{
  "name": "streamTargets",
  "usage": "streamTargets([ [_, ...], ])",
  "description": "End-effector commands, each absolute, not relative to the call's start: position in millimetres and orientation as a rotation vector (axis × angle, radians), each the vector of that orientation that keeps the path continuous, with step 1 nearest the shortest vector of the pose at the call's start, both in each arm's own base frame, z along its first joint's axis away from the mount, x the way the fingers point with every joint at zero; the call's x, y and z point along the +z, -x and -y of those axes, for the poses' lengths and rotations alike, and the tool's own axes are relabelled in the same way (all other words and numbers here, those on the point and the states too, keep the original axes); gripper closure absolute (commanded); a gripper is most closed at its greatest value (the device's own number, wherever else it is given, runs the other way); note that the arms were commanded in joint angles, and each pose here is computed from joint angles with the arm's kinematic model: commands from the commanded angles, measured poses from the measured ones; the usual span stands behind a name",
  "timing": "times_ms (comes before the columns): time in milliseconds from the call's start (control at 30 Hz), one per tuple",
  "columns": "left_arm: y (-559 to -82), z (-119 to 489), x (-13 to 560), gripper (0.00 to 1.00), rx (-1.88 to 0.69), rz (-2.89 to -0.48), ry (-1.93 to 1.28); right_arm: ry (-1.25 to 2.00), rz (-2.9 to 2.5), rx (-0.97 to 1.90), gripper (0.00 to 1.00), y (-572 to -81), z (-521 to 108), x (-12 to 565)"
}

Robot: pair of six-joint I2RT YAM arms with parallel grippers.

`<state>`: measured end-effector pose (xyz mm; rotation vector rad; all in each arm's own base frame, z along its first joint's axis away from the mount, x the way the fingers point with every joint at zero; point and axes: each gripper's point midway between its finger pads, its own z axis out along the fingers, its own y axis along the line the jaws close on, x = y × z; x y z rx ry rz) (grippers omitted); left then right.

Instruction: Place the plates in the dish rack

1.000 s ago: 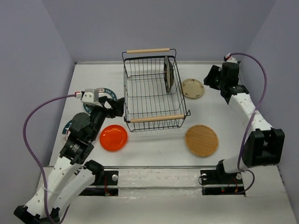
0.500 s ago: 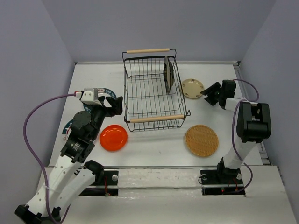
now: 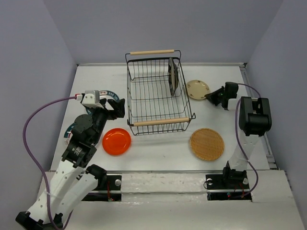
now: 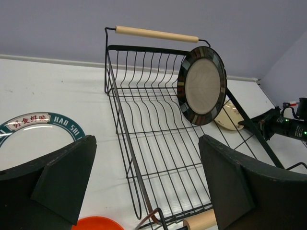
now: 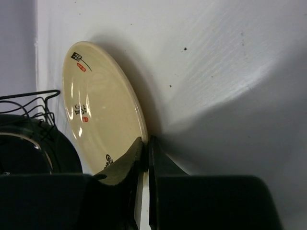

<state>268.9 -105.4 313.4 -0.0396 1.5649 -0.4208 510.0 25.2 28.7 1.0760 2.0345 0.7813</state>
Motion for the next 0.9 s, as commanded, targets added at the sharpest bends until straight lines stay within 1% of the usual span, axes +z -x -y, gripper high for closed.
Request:
streamTargets([
  [0, -266.3, 101.6, 337.1, 0.01, -0.427, -1.495, 0.044, -1.047, -1.913, 0.59, 0.93, -508.3, 6.5, 79.4],
  [67, -265.1, 103.3, 337.9, 0.01, -0.439, -1.492, 0.035, -1.006, -1.864, 0.513, 0.93, -504.4, 18.2, 111.8],
  [100, -263.2, 103.5, 340.0, 0.01, -0.447, -1.485, 0.035, -0.959, -1.798, 0.429, 0.93, -499.0, 31.7, 152.0],
  [167, -260.5, 104.3, 343.6, 0.01, -0.46, -1.472, 0.029, -0.934, -1.746, 0.297, 0.93, -487.8, 47.2, 189.3],
  [200, -259.8, 104.2, 344.8, 0.01, -0.465, -1.468, 0.031, -0.893, -1.688, 0.262, 0.93, -487.7, 50.0, 226.1],
  [233, -258.8, 104.9, 345.6, 0.01, -0.47, -1.465, 0.026, -0.8, -1.677, 0.206, 0.93, -484.2, 39.9, 252.2],
  [267, -256.8, 105.3, 347.6, 0.01, -0.477, -1.458, 0.022, -0.745, -1.621, 0.179, 0.93, -474.7, 33.6, 291.3],
  [300, -255.9, 105.5, 348.1, 0.01, -0.481, -1.457, 0.021, -0.73, -1.604, 0.087, 0.93, -467.0, 34.7, 308.0],
  [333, -255.1, 105.2, 348.9, 0.01, -0.483, -1.452, 0.023, -0.635, -1.556, 0.029, 0.93, -464.6, 26.6, 352.0],
  [367, -253.5, 103.9, 351.6, 0.01, -0.486, -1.443, 0.026, -0.547, -1.556, 0.043, 0.93, -462.0, -8.7, 372.4],
  [400, -252.6, 104.2, 352.4, 0.01, -0.489, -1.44, 0.024, -0.479, -1.575, -0.066, 0.93, -457.3, -14.2, 382.2],
  [433, -251.6, 103.8, 353.6, 0.01, -0.492, -1.436, 0.026, -0.44, -1.517, -0.06, 0.93, -454.9, -29.9, 424.6],
  [467, -250.3, 103.5, 354.4, 0.01, -0.494, -1.431, 0.025, -0.374, -1.583, -0.101, 0.93, -458.3, -63.2, 415.1],
  [500, -249.3, 103.0, 355.1, 0.01, -0.495, -1.428, 0.026, -0.334, -1.584, -0.123, 0.93, -459.1, -79.5, 423.4],
  [533, -248.2, 102.2, 355.9, 0.01, -0.497, -1.424, 0.029, -0.272, -1.549, -0.173, 0.93, -455.8, -92.5, 451.0],
  [567, -246.3, 101.0, 358.2, 0.01, -0.499, -1.415, 0.033, -0.2, -1.548, -0.178, 0.93, -450.6, -126.9, 457.7],
  [600, -245.9, 100.5, 358.2, 0.01, -0.499, -1.413, 0.034, -0.174, -1.576, -0.278, 0.93, -461.5, -140.1, 443.7],
  [667, -244.8, 101.2, 359.4, 0.01, -0.507, -1.409, 0.032, -0.071, -1.582, -0.402, 0.93, -464.9, -166.8, 447.4],
  [700, -244.5, 102.3, 359.1, 0.01, -0.511, -1.409, 0.027, -0.085, -1.537, -0.405, 0.93, -461.8, -176.8, 474.3],
  [733, -243.3, 103.4, 360.3, 0.01, -0.52, -1.405, 0.023, 0.01, -1.57, -0.498, 0.93, -470.4, -209.5, 451.0],
  [800, -241.9, 102.8, 361.8, 0.01, -0.522, -1.399, 0.024, 0.069, -1.557, -0.547, 0.93, -479.8, -245.0, 446.6],
  [867, -240.9, 100.6, 362.9, 0.01, -0.516, -1.393, 0.032, 0.096, -1.551, -0.577, 0.93, -487.6, -258.8, 440.2],
])
